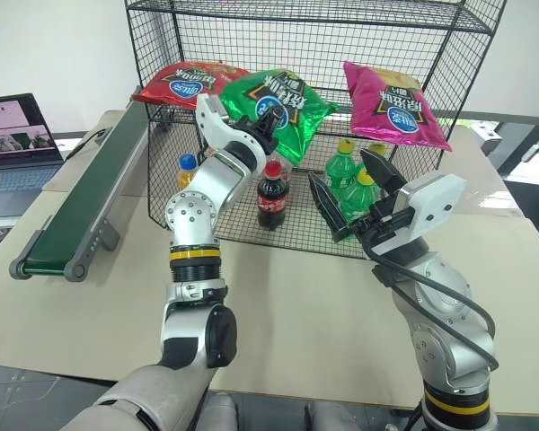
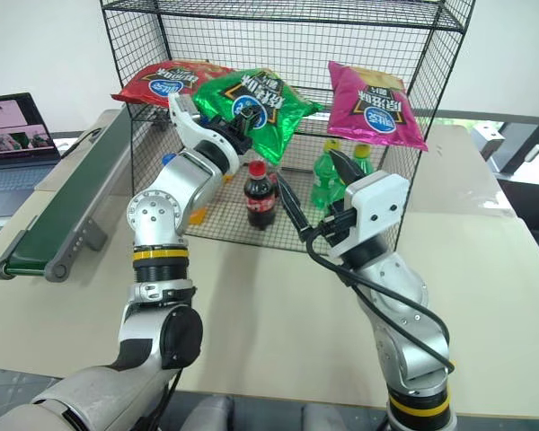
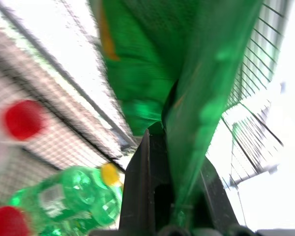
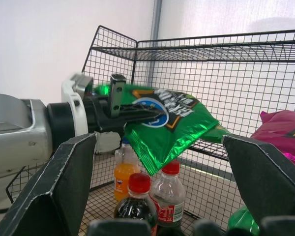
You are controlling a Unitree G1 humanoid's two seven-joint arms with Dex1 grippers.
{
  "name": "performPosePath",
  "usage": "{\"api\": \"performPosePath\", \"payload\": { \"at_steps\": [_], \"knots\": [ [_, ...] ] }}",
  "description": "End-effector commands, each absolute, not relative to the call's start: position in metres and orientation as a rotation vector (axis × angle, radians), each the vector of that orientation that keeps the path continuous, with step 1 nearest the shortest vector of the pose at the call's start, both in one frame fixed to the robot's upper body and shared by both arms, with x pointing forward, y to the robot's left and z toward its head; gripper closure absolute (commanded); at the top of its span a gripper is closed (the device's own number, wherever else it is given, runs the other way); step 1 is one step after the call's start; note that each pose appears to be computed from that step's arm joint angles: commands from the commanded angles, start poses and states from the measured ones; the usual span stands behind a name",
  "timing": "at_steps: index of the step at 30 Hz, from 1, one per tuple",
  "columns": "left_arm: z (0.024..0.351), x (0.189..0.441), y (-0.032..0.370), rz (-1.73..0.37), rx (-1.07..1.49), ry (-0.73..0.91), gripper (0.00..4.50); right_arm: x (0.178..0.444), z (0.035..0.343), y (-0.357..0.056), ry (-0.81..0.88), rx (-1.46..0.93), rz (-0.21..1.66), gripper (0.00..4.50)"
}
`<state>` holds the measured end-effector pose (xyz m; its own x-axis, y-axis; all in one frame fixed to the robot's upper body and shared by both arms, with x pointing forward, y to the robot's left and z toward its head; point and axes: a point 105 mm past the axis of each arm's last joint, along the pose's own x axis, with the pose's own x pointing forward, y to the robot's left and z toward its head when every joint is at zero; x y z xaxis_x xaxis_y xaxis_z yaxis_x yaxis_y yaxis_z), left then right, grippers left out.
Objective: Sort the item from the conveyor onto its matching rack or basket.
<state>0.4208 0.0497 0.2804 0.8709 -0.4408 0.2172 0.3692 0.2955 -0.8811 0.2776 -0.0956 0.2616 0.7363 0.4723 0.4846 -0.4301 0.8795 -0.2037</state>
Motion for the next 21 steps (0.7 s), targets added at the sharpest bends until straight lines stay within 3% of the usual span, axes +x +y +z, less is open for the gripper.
{"api": "performPosePath", "payload": {
  "at_steps": [1,15,19,21],
  "knots": [
    [0.303,0.421,0.042,-0.566,-1.171,0.032,4.43,0.272,0.272,-0.097,-0.599,-0.089,0.492,0.0],
    [0.304,0.418,0.014,-0.646,-1.206,0.063,4.43,0.269,0.268,-0.1,-0.596,-0.101,0.453,0.0],
    [0.307,0.415,0.013,-0.681,-1.186,0.041,3.36,0.269,0.267,-0.1,-0.594,-0.102,0.45,0.0],
    [0.307,0.412,0.012,-0.699,-1.177,0.043,2.6,0.269,0.267,-0.1,-0.592,-0.101,0.45,0.0]
  ]
}}
